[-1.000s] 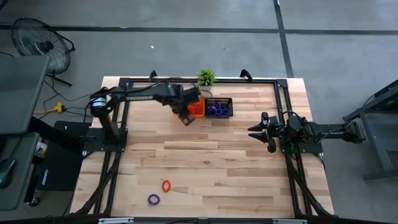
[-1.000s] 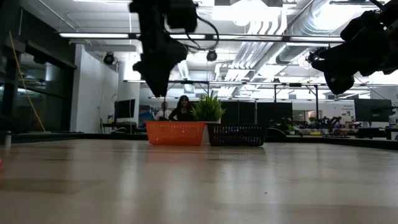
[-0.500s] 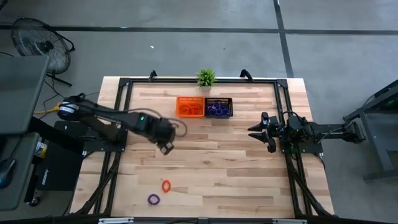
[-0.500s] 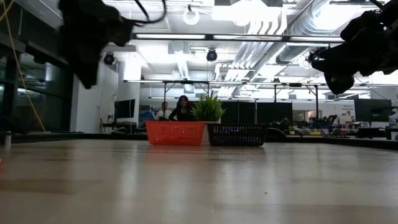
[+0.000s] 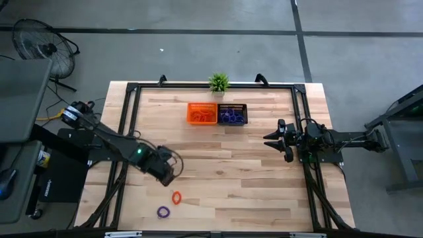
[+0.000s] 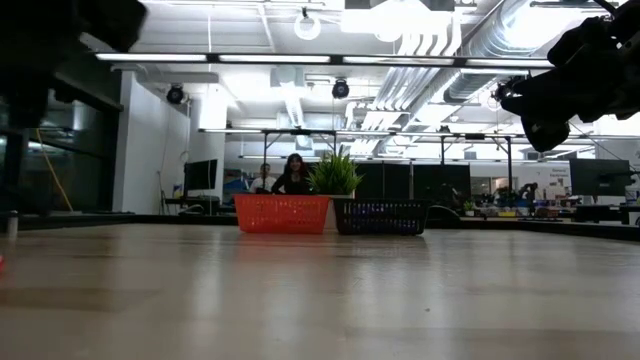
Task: Sort spring keychains into baskets
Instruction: Put the orange spring keychain into the orange basket
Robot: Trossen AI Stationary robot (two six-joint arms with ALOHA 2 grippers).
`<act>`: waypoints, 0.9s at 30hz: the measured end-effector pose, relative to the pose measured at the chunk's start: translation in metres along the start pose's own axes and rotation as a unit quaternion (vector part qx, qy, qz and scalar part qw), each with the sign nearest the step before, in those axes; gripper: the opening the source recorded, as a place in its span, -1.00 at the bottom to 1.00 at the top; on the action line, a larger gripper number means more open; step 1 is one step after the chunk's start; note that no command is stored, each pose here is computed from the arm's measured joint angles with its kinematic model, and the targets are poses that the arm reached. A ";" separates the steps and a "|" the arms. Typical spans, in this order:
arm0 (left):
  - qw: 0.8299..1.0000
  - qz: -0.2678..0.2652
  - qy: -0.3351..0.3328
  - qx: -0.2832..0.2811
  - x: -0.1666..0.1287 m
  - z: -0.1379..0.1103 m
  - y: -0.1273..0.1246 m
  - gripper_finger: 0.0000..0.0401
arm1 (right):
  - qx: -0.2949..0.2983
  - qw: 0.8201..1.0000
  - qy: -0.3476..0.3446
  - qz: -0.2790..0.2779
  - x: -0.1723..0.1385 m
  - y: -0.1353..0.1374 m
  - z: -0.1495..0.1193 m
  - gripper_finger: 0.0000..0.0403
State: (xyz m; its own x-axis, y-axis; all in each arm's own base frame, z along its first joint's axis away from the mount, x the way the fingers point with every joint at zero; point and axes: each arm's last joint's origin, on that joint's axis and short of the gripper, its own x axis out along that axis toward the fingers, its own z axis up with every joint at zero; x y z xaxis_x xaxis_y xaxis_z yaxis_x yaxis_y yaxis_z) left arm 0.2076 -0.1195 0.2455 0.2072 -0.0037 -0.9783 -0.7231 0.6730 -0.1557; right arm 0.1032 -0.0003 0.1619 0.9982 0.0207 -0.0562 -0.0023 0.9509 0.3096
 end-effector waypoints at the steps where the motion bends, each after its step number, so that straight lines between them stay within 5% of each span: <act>1: 1.000 0.001 0.002 -0.004 0.001 -0.004 -0.002 -0.31 | 0.000 1.000 0.000 0.000 0.000 0.000 0.000 -0.38; 10: 0.998 0.006 0.040 -0.040 0.026 -0.034 -0.028 -0.31 | 0.000 1.000 0.000 0.000 0.000 0.000 0.000 -0.38; 27: 0.990 0.039 0.084 -0.102 0.054 -0.029 -0.096 -0.31 | 0.000 1.000 0.000 0.000 0.000 0.000 0.000 -0.38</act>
State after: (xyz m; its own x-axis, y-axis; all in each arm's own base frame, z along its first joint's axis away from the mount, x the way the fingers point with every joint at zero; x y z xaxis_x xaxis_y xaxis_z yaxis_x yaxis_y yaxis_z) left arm 0.2695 -0.2055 0.2037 0.0455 -0.0917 -0.9947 -0.8542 0.5127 -0.0864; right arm 0.1032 -0.0004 0.1619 0.9982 0.0206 -0.0566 -0.0021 0.9509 0.3096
